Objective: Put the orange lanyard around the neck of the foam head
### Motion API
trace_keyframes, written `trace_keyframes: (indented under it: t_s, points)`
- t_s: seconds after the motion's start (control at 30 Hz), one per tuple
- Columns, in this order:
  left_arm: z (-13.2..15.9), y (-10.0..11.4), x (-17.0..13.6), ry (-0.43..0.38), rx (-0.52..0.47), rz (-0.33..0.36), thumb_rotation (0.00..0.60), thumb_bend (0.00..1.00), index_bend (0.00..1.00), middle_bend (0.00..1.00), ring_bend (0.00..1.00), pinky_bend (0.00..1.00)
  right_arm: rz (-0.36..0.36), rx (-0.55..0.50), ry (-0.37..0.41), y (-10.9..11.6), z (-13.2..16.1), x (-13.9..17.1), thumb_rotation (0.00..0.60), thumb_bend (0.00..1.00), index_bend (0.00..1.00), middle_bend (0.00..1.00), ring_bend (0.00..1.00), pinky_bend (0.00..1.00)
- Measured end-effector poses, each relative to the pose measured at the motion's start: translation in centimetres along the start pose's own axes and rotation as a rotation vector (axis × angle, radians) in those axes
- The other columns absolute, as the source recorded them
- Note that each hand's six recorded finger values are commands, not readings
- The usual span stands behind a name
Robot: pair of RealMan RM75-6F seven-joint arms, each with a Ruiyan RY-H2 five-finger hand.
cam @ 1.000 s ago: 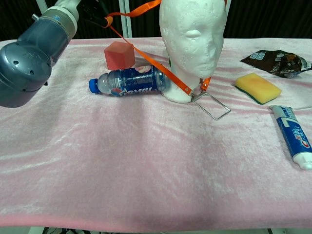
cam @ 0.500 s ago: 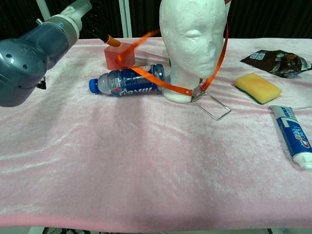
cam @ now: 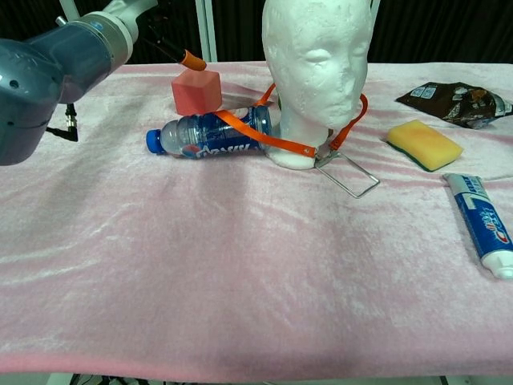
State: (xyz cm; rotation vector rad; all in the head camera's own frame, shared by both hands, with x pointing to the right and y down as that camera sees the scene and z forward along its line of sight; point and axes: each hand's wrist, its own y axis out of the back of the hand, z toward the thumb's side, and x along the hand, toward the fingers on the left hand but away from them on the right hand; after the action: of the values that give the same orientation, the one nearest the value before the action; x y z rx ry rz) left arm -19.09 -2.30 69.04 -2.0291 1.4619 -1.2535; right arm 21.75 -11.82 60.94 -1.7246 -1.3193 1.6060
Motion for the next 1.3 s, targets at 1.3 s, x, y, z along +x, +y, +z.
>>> trace_keyframes:
  t_s: [1.3]
  points:
    - [-6.1,12.2,-17.2,-0.069,0.545,-0.129,0.600,0.04,0.17,0.19,0.00,0.11,0.061,0.345,0.056,-1.5,-21.1,16.6,0.600,0.44,0.27,0.18,0.24,0.17]
